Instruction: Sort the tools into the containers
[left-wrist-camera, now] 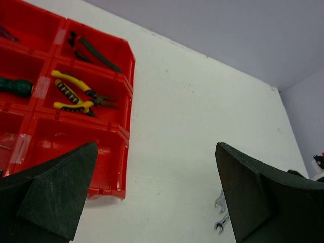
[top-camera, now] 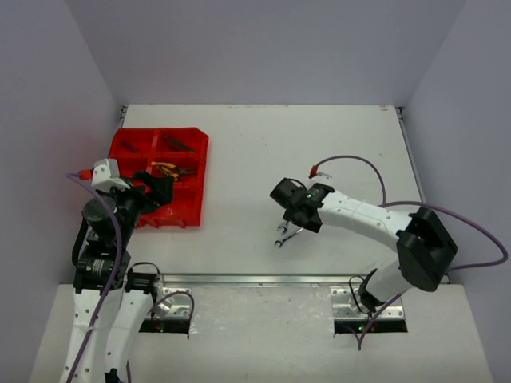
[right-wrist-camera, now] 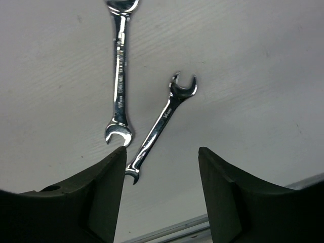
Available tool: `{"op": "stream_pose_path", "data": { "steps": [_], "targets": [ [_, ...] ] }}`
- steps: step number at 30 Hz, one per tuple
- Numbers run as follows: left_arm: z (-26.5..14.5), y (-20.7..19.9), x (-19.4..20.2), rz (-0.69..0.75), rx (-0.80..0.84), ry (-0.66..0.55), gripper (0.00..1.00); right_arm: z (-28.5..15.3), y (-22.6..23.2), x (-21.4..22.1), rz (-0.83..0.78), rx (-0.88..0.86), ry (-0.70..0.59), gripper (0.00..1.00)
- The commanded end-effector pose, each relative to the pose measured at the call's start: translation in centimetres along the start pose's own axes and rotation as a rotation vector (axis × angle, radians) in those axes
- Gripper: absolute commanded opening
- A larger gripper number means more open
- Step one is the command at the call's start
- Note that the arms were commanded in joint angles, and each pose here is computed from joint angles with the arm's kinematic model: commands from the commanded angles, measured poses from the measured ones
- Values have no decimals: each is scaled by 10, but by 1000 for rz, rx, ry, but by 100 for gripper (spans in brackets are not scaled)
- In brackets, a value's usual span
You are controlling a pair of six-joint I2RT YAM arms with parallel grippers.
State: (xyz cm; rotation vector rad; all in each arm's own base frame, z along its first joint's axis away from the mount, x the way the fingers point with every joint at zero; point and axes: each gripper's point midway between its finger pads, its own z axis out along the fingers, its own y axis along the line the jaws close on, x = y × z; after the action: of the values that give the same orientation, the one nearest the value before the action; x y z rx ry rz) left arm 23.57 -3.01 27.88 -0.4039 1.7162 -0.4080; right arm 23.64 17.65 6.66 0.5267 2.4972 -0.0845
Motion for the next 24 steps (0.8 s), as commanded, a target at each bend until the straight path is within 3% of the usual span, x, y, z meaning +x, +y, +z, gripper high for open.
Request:
{"op": "stream_pose_path", "data": {
  "steps": [1,5,13,24],
  "targets": [
    [-8,-16,1,57,105,4,100,-2,-35,-3,235,250,-39,59],
    [-8,-21,7,57,148,10,100,4,-25,2,265,317,-7,62],
    [-10,-28,12,58,182,20,100,25,-4,19,318,228,39,61],
    [-13,-30,12,55,190,15,100,50,11,35,350,205,81,54]
  ]
}}
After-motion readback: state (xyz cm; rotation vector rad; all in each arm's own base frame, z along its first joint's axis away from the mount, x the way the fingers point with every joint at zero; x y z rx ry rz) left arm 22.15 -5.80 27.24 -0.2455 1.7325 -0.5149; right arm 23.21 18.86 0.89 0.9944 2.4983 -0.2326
